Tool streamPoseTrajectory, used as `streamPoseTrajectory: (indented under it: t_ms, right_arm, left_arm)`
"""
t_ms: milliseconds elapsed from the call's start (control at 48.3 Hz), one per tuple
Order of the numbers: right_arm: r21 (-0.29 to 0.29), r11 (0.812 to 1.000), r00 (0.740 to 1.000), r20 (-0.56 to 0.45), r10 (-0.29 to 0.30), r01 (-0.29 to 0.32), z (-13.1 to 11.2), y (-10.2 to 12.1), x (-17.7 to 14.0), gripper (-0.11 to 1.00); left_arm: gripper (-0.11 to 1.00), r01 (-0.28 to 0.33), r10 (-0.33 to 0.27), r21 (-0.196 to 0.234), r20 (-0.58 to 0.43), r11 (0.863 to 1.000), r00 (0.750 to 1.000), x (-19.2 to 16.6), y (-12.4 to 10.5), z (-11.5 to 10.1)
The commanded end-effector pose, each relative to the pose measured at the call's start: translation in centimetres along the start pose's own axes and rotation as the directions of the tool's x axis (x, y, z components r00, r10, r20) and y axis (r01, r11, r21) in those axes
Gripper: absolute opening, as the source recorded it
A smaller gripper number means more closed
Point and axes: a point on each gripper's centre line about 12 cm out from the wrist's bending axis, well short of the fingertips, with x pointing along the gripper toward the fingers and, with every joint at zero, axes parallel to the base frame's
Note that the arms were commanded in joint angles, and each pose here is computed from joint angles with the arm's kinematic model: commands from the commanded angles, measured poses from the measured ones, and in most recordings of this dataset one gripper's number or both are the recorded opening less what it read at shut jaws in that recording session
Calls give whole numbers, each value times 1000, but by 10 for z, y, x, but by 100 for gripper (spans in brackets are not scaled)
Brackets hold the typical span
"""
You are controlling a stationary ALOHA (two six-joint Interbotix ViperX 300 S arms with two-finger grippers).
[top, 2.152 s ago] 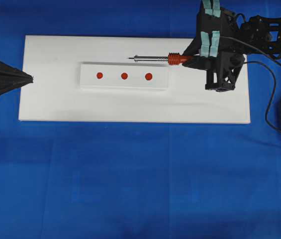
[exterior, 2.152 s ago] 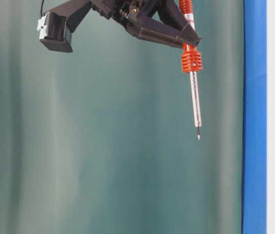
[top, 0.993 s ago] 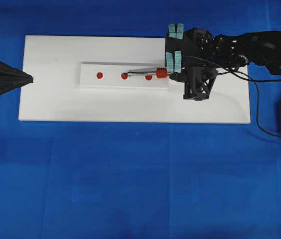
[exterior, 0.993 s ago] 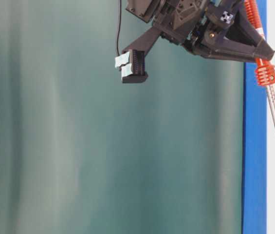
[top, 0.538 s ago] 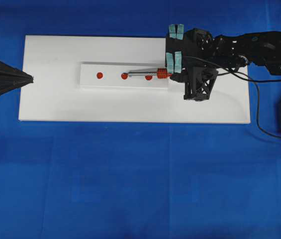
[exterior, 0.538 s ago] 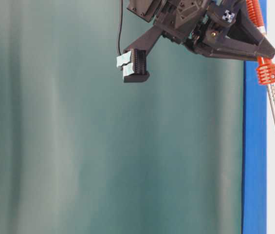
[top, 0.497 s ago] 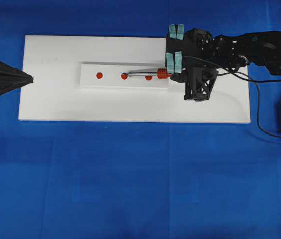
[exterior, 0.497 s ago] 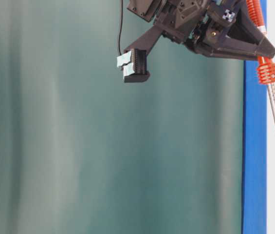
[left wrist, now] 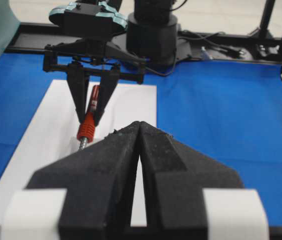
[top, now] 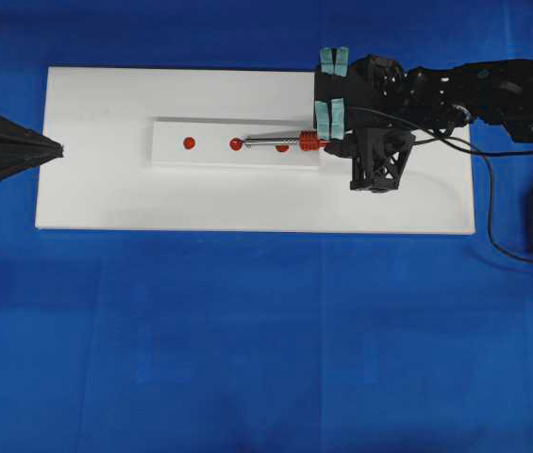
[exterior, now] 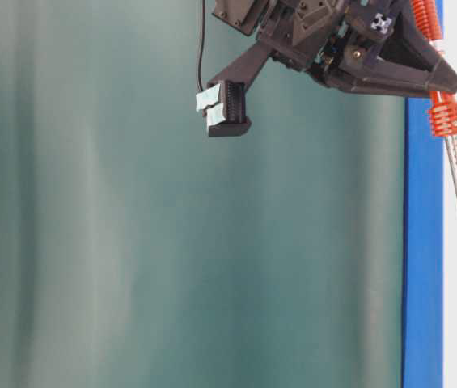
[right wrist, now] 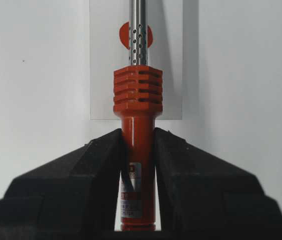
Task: Touch the tip of the soldering iron to the mark.
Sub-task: 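Lower the iron tip onto the middle red dot and hold, then raise the iron tip and move it right toward the right dot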
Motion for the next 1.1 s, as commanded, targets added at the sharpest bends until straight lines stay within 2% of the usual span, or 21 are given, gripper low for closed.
streamPoseTrajectory:
  t_ms: [0,828,1076]
  right_arm:
    - [1,1000,1000,26,-2,2,8,0,-4,6]
    - [-1,1000,1000,23,0,0,9,0,-5,6]
    - [-9,1000,997,78,8,-7,35,-1,-38,6]
  left_arm:
    - [0,-1,1,2,11,1000,1000,2,0,3]
    - [0,-1,1,2,14,1000,1000,2,0,4]
    - [0,-1,1,2,14,1000,1000,2,0,4]
